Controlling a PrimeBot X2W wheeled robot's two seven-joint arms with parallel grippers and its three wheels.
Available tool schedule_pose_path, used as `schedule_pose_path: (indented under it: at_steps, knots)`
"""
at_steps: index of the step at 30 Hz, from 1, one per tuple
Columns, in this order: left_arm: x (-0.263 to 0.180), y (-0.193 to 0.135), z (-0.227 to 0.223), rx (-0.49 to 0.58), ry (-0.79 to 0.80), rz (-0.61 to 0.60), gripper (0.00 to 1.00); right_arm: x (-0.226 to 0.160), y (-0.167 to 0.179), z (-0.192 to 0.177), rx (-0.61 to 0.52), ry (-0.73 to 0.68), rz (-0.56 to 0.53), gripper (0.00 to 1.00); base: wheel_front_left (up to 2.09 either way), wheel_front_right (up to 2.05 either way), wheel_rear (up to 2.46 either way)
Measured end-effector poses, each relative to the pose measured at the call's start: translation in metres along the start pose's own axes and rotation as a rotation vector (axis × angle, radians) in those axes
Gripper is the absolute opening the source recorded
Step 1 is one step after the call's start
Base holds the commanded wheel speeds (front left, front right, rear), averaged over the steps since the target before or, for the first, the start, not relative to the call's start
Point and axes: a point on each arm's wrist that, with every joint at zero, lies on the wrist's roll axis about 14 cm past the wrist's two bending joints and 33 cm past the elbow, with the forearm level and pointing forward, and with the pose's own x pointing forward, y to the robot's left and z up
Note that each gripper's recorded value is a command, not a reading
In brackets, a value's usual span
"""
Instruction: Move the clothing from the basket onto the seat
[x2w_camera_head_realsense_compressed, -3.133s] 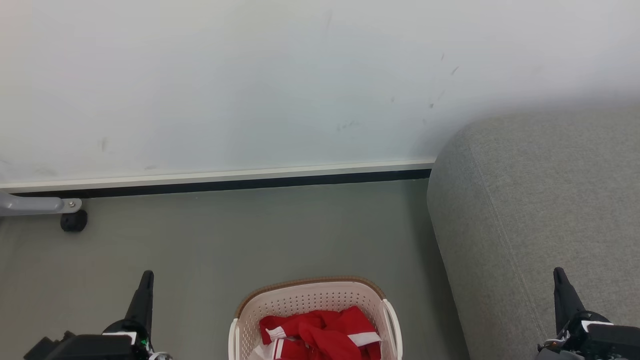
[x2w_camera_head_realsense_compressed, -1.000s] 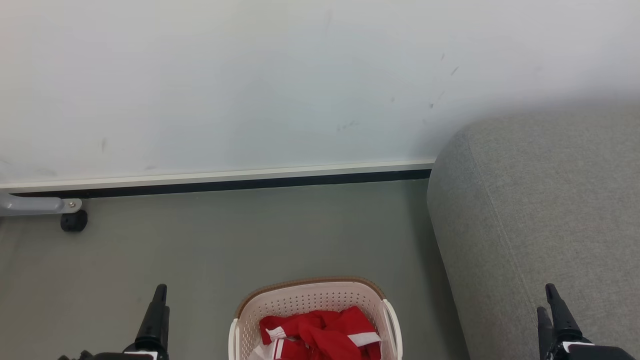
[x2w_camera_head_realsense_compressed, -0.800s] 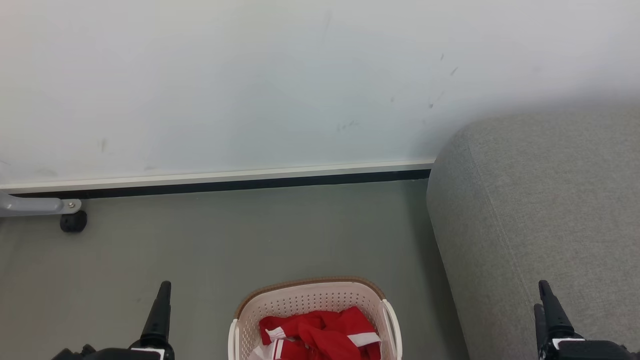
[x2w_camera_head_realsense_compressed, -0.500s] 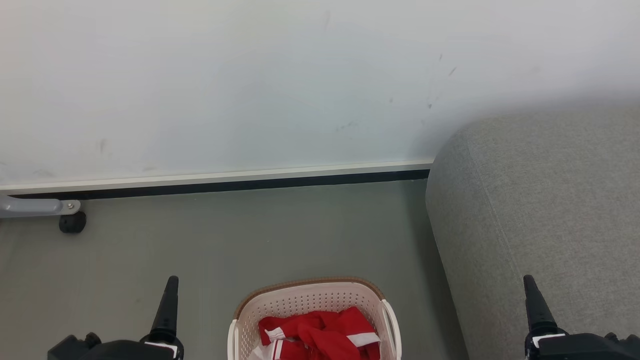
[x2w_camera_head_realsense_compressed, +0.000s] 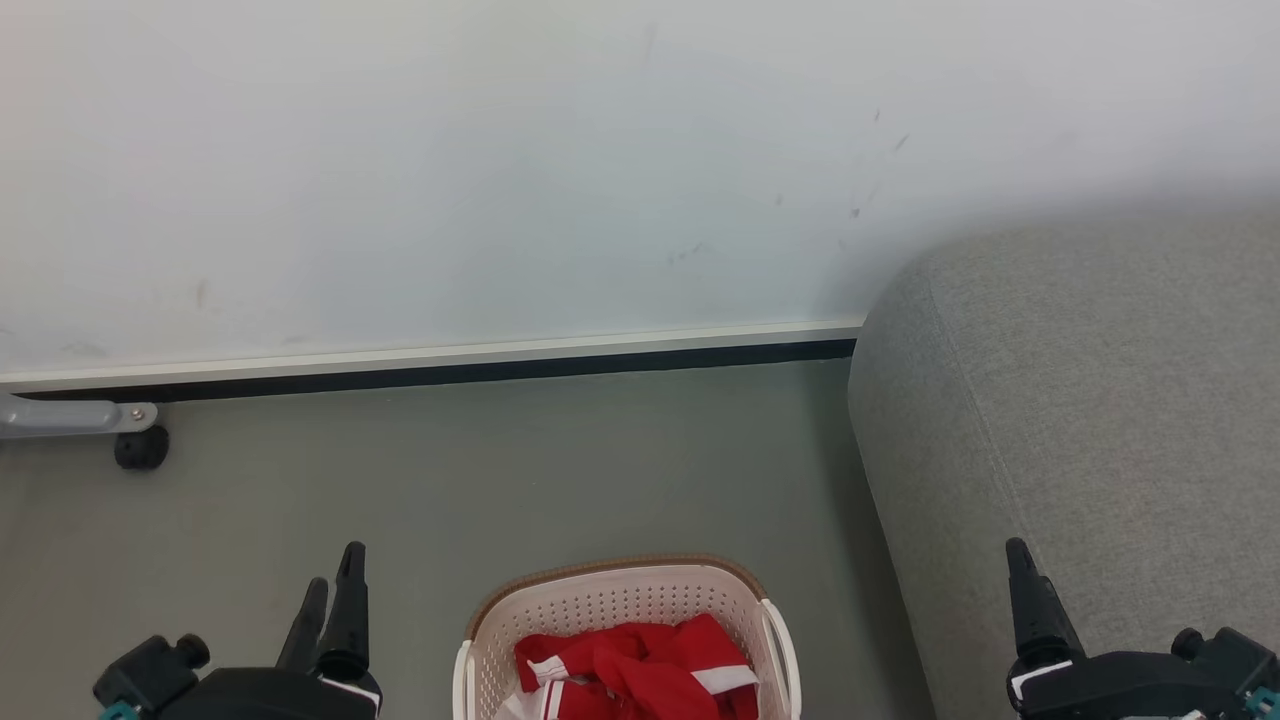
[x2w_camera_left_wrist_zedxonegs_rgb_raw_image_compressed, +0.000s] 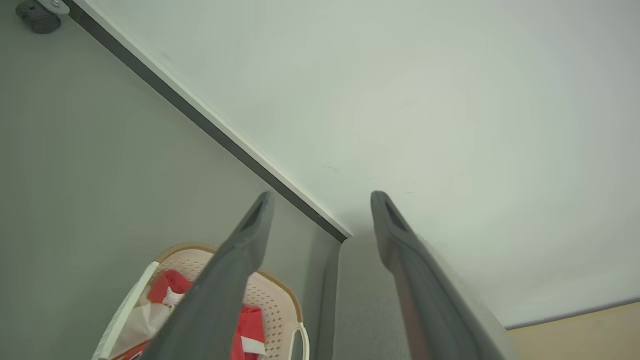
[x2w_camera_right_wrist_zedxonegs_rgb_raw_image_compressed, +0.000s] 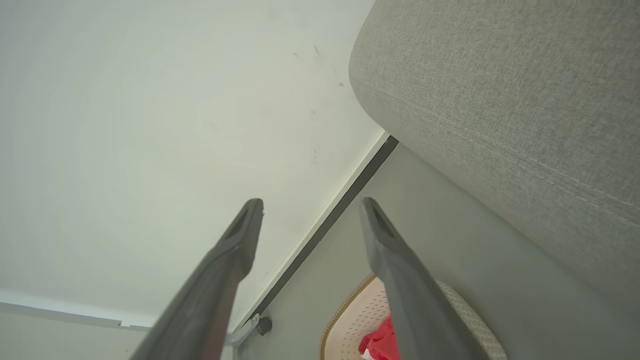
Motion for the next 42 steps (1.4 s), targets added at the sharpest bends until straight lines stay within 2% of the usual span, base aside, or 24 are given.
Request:
schedule_pose_path:
  at_steps: [9,42]
  knots:
    - [0.000,-0.001,0.006,0.187,-0.025,-0.001,1.00,-0.001,0.007,-0.003,-0.159,-0.010,0.017,1.00,0.00,0.00,0.00]
    - [-0.011,-0.015,0.002,0.675,-0.103,-0.051,1.00,-0.011,0.030,-0.006,-0.629,-0.097,0.093,1.00,0.00,0.00,0.00]
